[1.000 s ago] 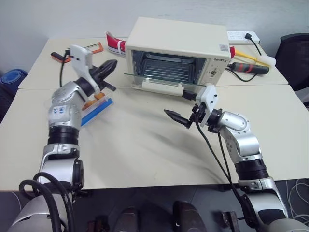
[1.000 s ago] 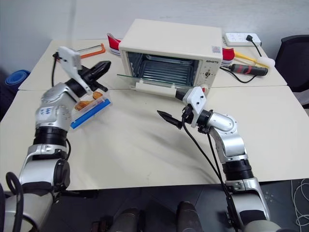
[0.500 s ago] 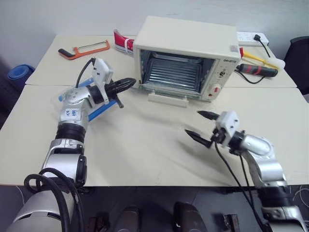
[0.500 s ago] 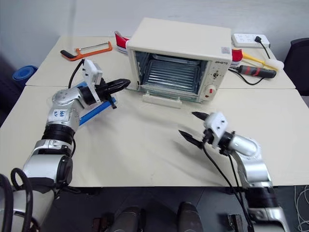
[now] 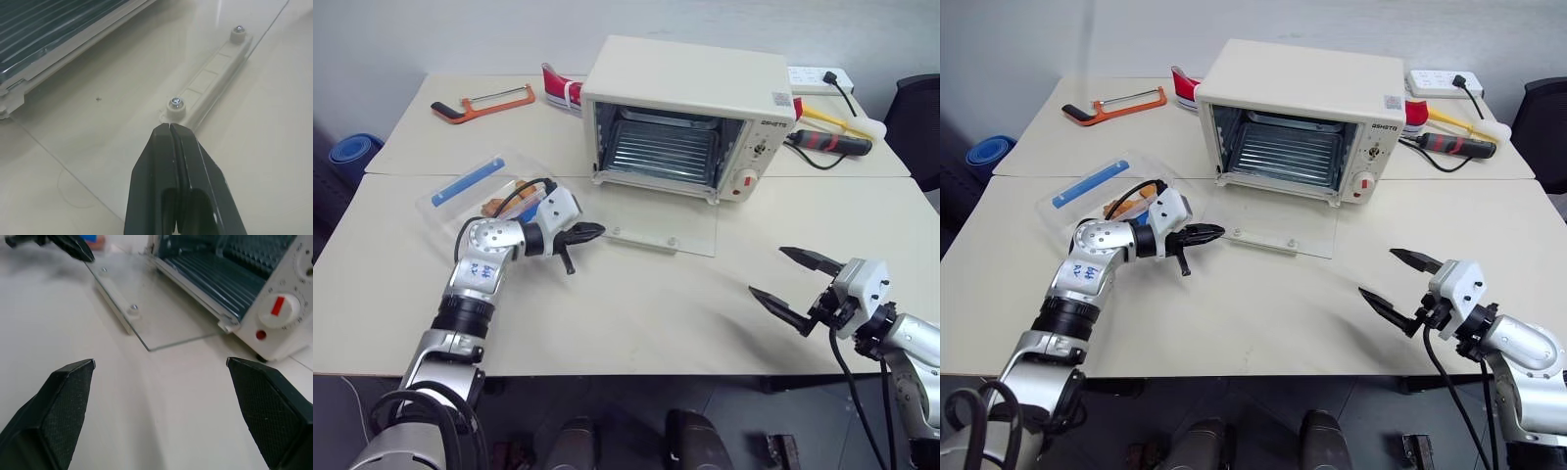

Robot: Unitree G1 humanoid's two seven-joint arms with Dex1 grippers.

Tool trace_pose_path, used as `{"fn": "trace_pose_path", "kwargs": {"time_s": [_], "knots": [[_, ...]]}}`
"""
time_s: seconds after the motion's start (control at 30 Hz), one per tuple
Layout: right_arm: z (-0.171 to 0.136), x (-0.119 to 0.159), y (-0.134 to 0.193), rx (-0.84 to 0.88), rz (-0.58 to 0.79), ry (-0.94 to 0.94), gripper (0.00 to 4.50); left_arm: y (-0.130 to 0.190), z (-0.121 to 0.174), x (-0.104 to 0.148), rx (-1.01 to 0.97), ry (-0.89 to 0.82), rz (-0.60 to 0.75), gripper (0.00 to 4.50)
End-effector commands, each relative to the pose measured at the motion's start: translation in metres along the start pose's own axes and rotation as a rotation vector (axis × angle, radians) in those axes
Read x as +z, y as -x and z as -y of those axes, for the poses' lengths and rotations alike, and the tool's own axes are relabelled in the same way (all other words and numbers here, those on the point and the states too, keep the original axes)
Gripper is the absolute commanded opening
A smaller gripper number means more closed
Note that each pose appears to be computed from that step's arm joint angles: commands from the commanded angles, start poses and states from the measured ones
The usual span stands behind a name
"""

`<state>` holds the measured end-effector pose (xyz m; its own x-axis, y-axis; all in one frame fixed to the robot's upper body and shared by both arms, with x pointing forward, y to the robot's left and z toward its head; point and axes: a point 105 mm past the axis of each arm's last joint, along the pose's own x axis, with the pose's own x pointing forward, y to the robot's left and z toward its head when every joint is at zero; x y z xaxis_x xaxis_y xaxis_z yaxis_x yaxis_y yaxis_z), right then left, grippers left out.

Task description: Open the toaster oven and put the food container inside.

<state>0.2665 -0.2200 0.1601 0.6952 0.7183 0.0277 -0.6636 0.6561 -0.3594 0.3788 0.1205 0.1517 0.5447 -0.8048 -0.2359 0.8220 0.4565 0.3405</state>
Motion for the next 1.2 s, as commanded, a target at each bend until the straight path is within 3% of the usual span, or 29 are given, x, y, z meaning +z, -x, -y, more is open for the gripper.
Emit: {"fn": "trace_pose_path", "kwargs": {"time_s": [0.03, 0.13, 0.23, 0.37, 0.47, 0.5, 0.6, 0.67, 0.77, 0.93, 1.07, 1.2], "knots": [[-0.013, 0.025, -0.013, 0.084, 0.124, -0.050, 4.50, 0.017, 0.003, 0.029, 0.057, 0.058, 0.154, 0.41], [-0.024, 0.036, -0.026, 0.137, 0.183, -0.071, 4.50, 0.043, 0.004, 0.046, 0.107, 0.121, 0.250, 1.21], [-0.036, 0.045, -0.041, 0.192, 0.250, -0.079, 4.50, 0.088, 0.006, 0.044, 0.192, 0.153, 0.263, 2.09], [-0.046, 0.054, -0.047, 0.249, 0.327, -0.079, 4.50, 0.156, 0.012, 0.013, 0.375, 0.222, 0.210, 3.37], [-0.046, 0.053, -0.052, 0.240, 0.351, -0.078, 4.50, 0.237, 0.018, -0.004, 0.653, 0.258, 0.201, 4.29], [-0.046, 0.052, -0.055, 0.240, 0.353, -0.079, 4.50, 0.258, 0.022, -0.010, 0.735, 0.276, 0.188, 4.49], [-0.053, 0.048, -0.061, 0.271, 0.357, -0.090, 4.50, 0.317, 0.041, -0.037, 0.962, 0.338, 0.088, 4.49], [-0.056, 0.046, -0.065, 0.283, 0.358, -0.094, 4.50, 0.339, 0.055, -0.048, 1.058, 0.383, 0.041, 4.49], [-0.057, 0.045, -0.069, 0.300, 0.359, -0.101, 4.50, 0.342, 0.065, -0.053, 1.085, 0.430, -0.006, 4.49], [-0.056, 0.048, -0.071, 0.347, 0.359, -0.095, 4.50, 0.324, 0.045, -0.052, 1.129, 0.579, -0.041, 4.49], [-0.055, 0.050, -0.070, 0.395, 0.346, -0.078, 4.50, 0.280, 0.007, -0.017, 1.056, 0.720, 0.065, 4.49], [-0.055, 0.049, -0.070, 0.409, 0.338, -0.073, 4.50, 0.257, -0.022, -0.022, 1.031, 0.894, -0.048, 4.49]]}}
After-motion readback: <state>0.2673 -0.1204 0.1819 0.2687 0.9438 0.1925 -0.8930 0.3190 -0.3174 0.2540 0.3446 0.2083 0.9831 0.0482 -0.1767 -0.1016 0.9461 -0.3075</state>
